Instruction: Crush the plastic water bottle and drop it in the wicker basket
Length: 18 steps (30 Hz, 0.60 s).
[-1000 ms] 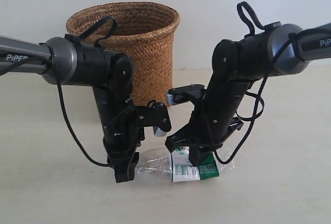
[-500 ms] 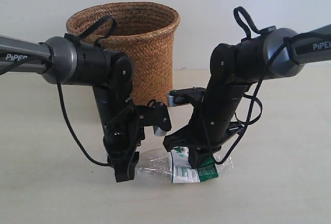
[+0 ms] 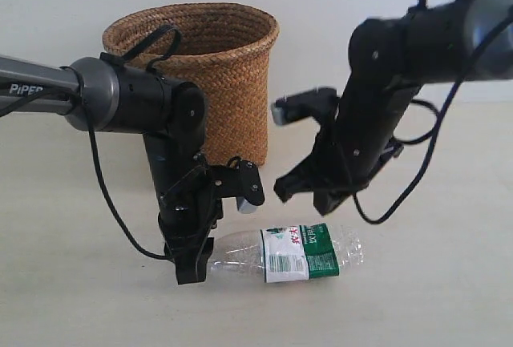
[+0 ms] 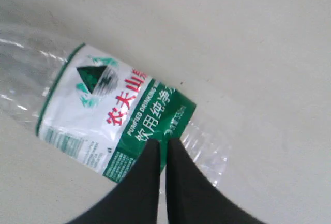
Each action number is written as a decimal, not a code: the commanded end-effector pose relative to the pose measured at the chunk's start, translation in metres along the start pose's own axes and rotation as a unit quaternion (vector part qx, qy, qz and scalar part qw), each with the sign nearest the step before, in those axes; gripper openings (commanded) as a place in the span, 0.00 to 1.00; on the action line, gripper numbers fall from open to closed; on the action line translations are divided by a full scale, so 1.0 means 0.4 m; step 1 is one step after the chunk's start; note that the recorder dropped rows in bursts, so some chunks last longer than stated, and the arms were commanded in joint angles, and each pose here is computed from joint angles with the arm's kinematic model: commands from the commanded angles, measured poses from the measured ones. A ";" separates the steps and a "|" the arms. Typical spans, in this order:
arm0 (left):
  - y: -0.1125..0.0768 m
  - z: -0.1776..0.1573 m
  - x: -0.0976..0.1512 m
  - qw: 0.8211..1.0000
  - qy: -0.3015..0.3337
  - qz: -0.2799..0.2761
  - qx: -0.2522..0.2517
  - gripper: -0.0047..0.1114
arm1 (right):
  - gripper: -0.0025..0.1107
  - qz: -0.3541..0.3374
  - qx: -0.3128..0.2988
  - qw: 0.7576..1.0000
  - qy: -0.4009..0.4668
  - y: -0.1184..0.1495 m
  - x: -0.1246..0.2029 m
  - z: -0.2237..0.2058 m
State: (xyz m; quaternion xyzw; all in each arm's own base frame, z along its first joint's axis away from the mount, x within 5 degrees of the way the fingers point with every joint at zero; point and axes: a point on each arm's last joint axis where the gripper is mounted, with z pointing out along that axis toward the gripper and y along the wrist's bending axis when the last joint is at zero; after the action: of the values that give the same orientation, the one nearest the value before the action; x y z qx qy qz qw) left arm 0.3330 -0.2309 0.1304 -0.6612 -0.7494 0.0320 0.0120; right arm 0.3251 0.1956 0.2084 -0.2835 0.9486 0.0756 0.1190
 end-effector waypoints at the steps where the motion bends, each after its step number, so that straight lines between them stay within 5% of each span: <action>1: -0.002 0.003 0.005 1.000 0.006 -0.002 0.007 0.07 | 0.02 -0.025 0.032 0.993 -0.109 0.007 0.013 -0.212; 11: -0.002 0.003 0.005 1.000 0.006 -0.002 0.007 0.07 | 0.02 -0.032 0.065 0.948 -0.309 0.042 0.178 -0.589; 18: -0.002 0.003 0.005 1.000 0.006 -0.002 0.007 0.07 | 0.02 -0.043 0.078 0.904 -0.418 0.057 0.398 -0.657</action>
State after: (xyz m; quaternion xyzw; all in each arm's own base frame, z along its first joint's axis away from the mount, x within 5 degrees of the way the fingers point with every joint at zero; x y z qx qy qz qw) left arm 0.3325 -0.2306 0.1304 -0.6613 -0.7493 0.0325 0.0150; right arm 0.1629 0.0931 0.4255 -0.2597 0.8220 0.1074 0.4953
